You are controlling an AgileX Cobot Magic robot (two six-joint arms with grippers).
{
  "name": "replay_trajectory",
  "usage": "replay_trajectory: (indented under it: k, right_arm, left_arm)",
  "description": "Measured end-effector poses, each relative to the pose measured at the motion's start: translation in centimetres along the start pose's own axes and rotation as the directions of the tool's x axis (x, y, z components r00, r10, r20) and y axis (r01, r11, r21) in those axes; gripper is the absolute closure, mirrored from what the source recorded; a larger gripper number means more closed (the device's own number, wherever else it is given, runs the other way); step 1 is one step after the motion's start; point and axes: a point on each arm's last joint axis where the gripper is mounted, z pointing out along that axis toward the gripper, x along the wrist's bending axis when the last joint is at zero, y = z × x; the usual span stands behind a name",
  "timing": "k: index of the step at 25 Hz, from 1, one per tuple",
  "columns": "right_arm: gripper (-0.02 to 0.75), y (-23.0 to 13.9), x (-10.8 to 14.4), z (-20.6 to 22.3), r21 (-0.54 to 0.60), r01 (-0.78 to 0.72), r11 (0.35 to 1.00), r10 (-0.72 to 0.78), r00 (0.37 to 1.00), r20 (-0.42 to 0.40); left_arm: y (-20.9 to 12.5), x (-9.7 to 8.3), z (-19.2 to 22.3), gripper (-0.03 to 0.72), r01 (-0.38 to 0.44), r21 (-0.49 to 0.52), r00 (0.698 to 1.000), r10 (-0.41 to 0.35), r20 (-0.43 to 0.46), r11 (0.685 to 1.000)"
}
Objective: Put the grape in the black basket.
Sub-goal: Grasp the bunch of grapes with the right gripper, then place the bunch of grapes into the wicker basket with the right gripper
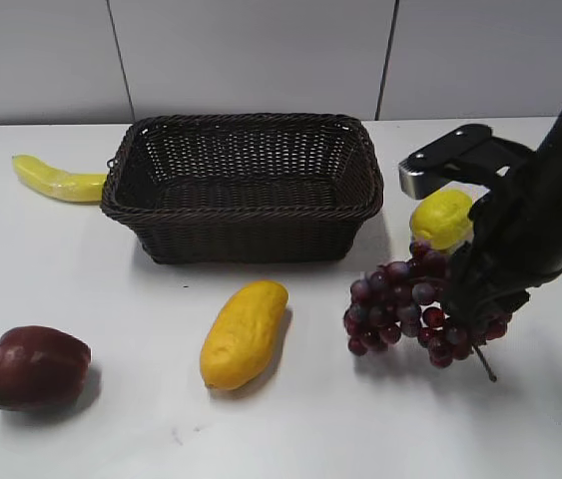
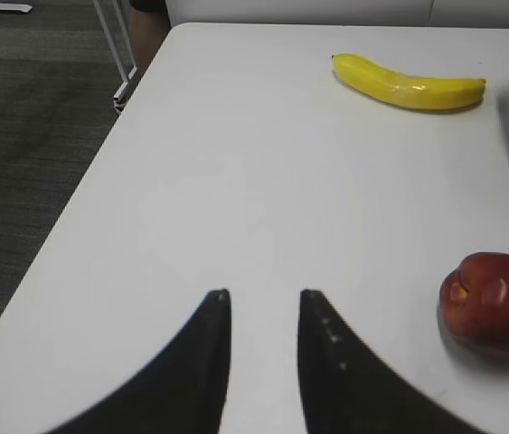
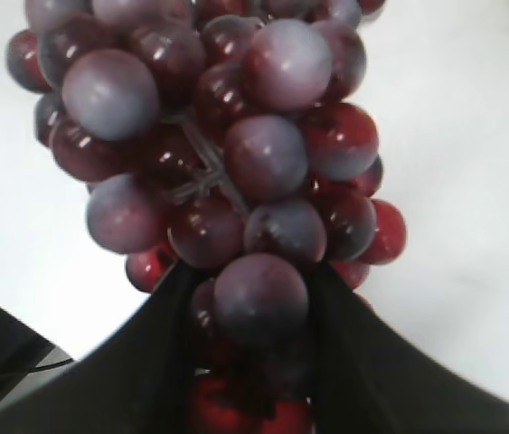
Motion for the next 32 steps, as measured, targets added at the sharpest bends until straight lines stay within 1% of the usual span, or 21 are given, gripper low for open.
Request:
replay_trajectory:
  k: [4,8,12,15,17,20,23,26,29,32]
  right_arm:
    - [0.480,0.1,0.2,-2.9,-0.061,0.009,0.998,-0.008,1.000,0.011]
    - [0.480,1.9,0.1,-6.1,-0.118,0.021,0.993,-0.018,1.000,0.021]
    - [0.482,4.5,-0.2,-9.9,-0.250,0.038,0.967,-0.025,0.998,0.055]
    - [0.492,6.3,-0.4,-12.8,-0.384,0.051,0.922,-0.019,0.996,0.086]
    - [0.493,7.6,-0.5,-14.6,-0.483,0.055,0.874,-0.007,0.995,0.102]
    - [0.493,9.8,-0.8,-15.8,-0.599,0.051,0.799,0.017,0.994,0.107]
    - [0.499,12.1,-1.3,-15.2,-0.674,0.031,0.738,0.045,0.994,0.095]
    - [0.499,14.1,-1.9,-13.0,-0.708,-0.010,0.706,0.079,0.995,0.064]
    - [0.499,15.4,-2.4,-9.8,-0.695,-0.058,0.717,0.106,0.994,0.026]
    - [0.501,16.3,-2.9,-5.9,-0.642,-0.090,0.761,0.120,0.993,0.004]
  left_arm:
    - [0.0,0.0,0.0,0.459,0.000,0.000,1.000,0.000,0.000,1.000]
    - [0.0,0.0,0.0,0.459,0.000,0.000,1.000,0.000,0.000,1.000]
    - [0.0,0.0,0.0,0.459,0.000,0.000,1.000,0.000,0.000,1.000]
    - [0.0,0.0,0.0,0.459,0.000,0.000,1.000,0.000,0.000,1.000]
    - [0.0,0.0,0.0,0.459,0.000,0.000,1.000,0.000,0.000,1.000]
    - [0.0,0.0,0.0,0.459,0.000,0.000,1.000,0.000,0.000,1.000]
    - [0.0,0.0,0.0,0.459,0.000,0.000,1.000,0.000,0.000,1.000]
    - [0.0,0.0,0.0,0.459,0.000,0.000,1.000,0.000,0.000,1.000]
    - [0.0,0.0,0.0,0.459,0.000,0.000,1.000,0.000,0.000,1.000]
    - [0.0,0.0,0.0,0.459,0.000,0.000,1.000,0.000,0.000,1.000]
